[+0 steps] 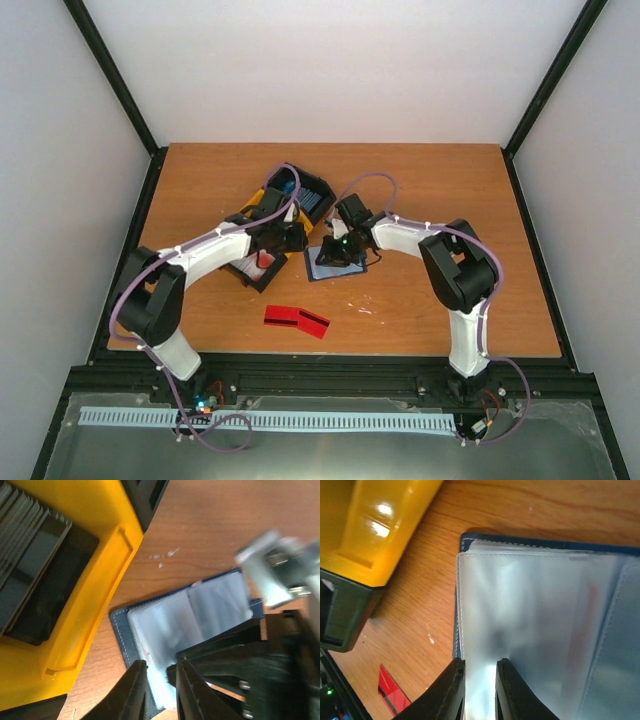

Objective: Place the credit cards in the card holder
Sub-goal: Pick up the credit card from the storage box.

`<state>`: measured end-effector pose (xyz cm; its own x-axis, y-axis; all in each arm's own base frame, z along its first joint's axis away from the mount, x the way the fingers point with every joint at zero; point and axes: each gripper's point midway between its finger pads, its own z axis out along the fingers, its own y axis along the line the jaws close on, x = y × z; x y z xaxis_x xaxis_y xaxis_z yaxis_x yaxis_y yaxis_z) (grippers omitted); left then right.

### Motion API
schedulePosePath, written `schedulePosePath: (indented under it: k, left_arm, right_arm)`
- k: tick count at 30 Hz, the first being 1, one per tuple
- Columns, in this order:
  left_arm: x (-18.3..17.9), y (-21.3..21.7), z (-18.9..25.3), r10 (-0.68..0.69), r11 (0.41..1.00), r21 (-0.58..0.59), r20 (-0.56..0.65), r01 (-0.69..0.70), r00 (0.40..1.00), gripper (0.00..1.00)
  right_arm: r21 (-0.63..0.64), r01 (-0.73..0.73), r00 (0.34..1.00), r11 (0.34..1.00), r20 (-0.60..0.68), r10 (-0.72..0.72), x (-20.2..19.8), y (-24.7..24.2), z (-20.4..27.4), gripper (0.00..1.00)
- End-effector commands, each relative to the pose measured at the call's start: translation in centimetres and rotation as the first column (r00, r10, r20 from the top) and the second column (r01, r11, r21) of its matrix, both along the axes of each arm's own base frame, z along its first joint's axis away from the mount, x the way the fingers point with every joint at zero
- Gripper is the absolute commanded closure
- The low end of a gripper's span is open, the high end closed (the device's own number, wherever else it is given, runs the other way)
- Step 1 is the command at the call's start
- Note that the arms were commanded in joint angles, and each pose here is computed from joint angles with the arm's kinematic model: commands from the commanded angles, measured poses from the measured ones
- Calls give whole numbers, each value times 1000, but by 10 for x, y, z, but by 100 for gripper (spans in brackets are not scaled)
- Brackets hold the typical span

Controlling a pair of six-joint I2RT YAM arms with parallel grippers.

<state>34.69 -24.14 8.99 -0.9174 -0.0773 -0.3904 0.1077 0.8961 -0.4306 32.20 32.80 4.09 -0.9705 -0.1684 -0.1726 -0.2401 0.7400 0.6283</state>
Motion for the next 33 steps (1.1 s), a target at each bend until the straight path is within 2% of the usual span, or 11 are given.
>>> schedulePosePath:
  k: [1,4,8,10,13,17,19,21,25,31,33]
  left_arm:
    - [17,9,41,48,998,-51,116,-43,992,79]
    - [19,18,55,45,998,-60,138,-37,989,75]
    - [17,34,75,-10,999,-44,197,19,980,68]
    - [16,41,85,-64,998,5,248,65,967,66]
    - [9,50,93,-175,983,111,300,148,938,63]
    - [-11,63,77,-285,947,219,233,235,930,56]
    - [-18,71,63,-291,938,245,161,247,943,43]
    - [-21,80,48,-268,937,251,76,242,960,38]
    - [-18,102,26,-193,958,216,1,188,981,52]
    - [-11,116,4,-159,971,170,-57,167,986,59]
    - [-12,117,-11,-162,968,178,-101,178,982,66]
  right_arm:
    - [-73,15,999,997,-40,-18,-1,-3,-11,82]
    - [-45,0,1000,999,-31,-1,2,2,-3,82]
    - [114,-42,995,993,98,31,13,22,54,79]
    - [149,-31,986,988,167,6,21,20,80,77]
    - [155,52,977,987,197,-82,35,-2,98,77]
    - [114,110,976,987,176,-129,36,-31,88,77]
    - [81,106,979,991,165,-118,30,-38,80,77]
    - [67,100,983,993,149,-109,24,-41,75,77]
    - [60,99,986,993,128,-106,20,-42,69,77]
    - [53,102,985,993,134,-108,31,-41,67,77]
    - [53,109,984,993,138,-116,37,-43,67,77]
